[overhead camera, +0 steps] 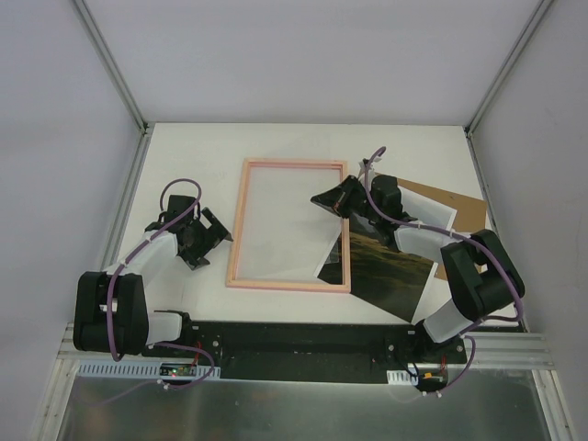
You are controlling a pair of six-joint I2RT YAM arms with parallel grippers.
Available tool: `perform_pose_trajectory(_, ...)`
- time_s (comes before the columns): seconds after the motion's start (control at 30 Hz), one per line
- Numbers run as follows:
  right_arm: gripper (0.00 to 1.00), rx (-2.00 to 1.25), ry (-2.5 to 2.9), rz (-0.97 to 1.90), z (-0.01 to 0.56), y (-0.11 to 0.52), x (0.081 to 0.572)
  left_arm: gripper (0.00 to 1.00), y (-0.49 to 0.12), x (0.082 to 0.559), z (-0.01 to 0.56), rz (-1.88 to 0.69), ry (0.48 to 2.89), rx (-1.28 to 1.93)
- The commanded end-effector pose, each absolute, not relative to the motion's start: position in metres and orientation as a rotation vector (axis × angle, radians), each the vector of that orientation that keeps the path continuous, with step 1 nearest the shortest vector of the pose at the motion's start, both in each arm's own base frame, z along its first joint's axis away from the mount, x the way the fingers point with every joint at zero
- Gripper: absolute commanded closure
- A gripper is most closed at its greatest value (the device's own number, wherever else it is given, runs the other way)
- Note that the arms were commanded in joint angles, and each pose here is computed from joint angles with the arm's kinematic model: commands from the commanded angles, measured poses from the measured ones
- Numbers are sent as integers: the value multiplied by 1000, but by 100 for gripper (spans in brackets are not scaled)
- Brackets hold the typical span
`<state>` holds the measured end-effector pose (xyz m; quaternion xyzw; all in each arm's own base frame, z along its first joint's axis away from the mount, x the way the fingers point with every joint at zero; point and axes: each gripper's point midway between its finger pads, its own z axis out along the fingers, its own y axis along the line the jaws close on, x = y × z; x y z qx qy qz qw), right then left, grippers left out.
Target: Put the photo into the frame
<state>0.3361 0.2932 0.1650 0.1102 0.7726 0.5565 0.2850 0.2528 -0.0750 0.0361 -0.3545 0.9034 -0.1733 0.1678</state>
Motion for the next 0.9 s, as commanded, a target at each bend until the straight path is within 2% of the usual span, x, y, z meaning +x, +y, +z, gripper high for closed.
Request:
perform_pose_trajectory(0.0, 99, 212, 1948, 1512, 199, 294, 336, 1, -71, 253, 34, -473, 2562, -1026)
perform_pose_trajectory(0.87, 99, 196, 1954, 1551, 200, 307, 333, 1, -73, 252, 31, -467, 2579, -1016)
